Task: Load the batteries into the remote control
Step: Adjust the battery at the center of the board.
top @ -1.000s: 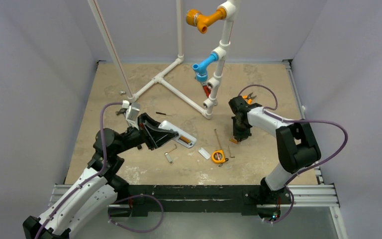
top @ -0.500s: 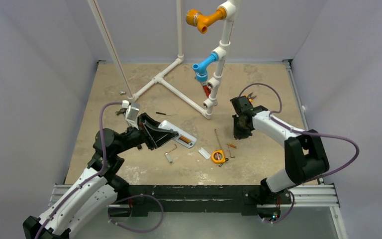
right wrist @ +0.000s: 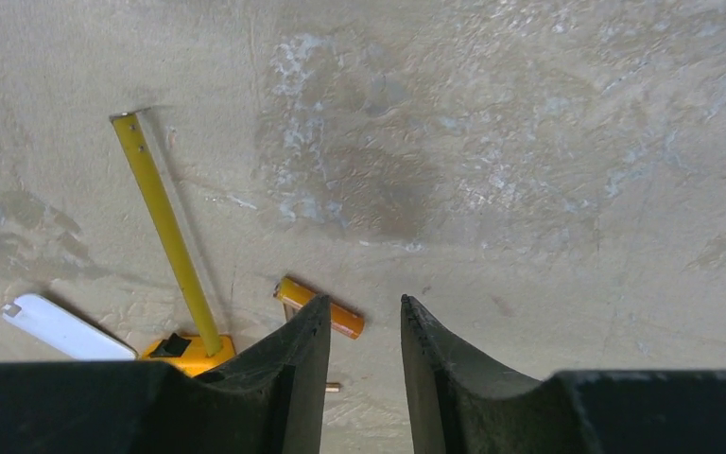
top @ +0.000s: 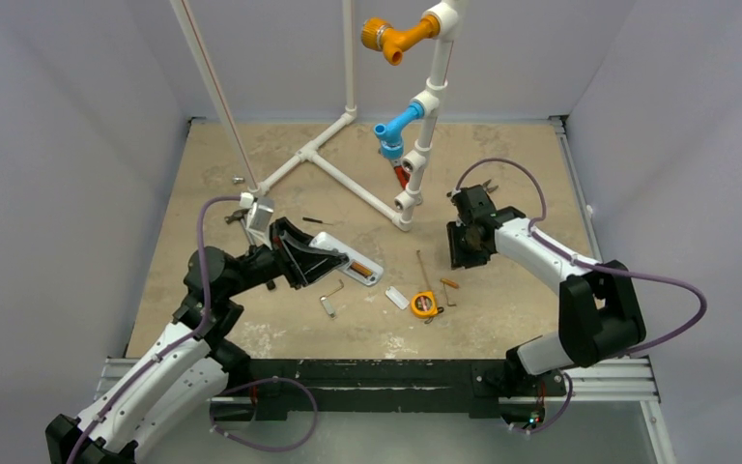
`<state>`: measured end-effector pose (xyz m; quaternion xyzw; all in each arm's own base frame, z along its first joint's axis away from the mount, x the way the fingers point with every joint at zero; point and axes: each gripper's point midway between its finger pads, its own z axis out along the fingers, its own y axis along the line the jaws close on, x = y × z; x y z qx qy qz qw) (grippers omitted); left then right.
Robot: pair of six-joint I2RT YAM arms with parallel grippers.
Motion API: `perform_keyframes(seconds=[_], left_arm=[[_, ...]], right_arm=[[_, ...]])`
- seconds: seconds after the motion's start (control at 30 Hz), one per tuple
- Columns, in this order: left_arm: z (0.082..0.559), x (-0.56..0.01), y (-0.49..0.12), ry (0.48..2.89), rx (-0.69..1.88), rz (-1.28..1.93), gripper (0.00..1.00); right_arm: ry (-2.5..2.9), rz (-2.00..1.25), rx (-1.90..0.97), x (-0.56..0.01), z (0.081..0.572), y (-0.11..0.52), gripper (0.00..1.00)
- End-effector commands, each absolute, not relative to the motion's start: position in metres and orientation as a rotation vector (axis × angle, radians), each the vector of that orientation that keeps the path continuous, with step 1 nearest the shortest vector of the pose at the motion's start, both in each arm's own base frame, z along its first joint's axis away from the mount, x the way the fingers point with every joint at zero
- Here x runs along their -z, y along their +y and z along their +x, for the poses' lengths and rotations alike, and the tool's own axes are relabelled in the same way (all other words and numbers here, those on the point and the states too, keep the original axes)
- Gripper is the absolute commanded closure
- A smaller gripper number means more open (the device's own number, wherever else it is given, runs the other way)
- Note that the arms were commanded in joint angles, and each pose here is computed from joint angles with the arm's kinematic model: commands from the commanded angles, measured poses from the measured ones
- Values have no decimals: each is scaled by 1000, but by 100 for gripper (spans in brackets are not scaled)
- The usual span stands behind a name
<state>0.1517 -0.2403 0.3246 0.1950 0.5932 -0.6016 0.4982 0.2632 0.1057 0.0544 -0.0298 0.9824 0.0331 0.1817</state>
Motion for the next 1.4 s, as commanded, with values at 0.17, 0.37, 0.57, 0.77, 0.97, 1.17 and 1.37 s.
perform_keyframes(seconds=[0.17, 0.37, 0.57, 0.77, 0.97, 1.17, 1.37], left_arm=[[147, -343, -239, 1352, 1472, 492, 100], [148, -343, -239, 1350, 1474, 488, 100], [148, -343, -240, 1353, 1476, 491, 100], [148, -343, -241, 1352, 1479, 491, 100], [148, -343, -240, 1350, 1481, 490, 100], [149, -342, -240, 1353, 1479, 487, 100], [149, -342, -241, 1355, 1480, 485, 100]], right_arm=[[2830, -222, -230, -53, 245, 123, 65], [2883, -228, -209, -43, 237, 123, 65], [2907, -236, -189, -36, 234, 122, 66], [2920, -250, -191, -32, 233, 124, 67], [2952, -259, -187, -23, 230, 126, 69], [2974, -261, -168, -17, 229, 127, 76], [2968, -247, -137, -16, 230, 124, 87]])
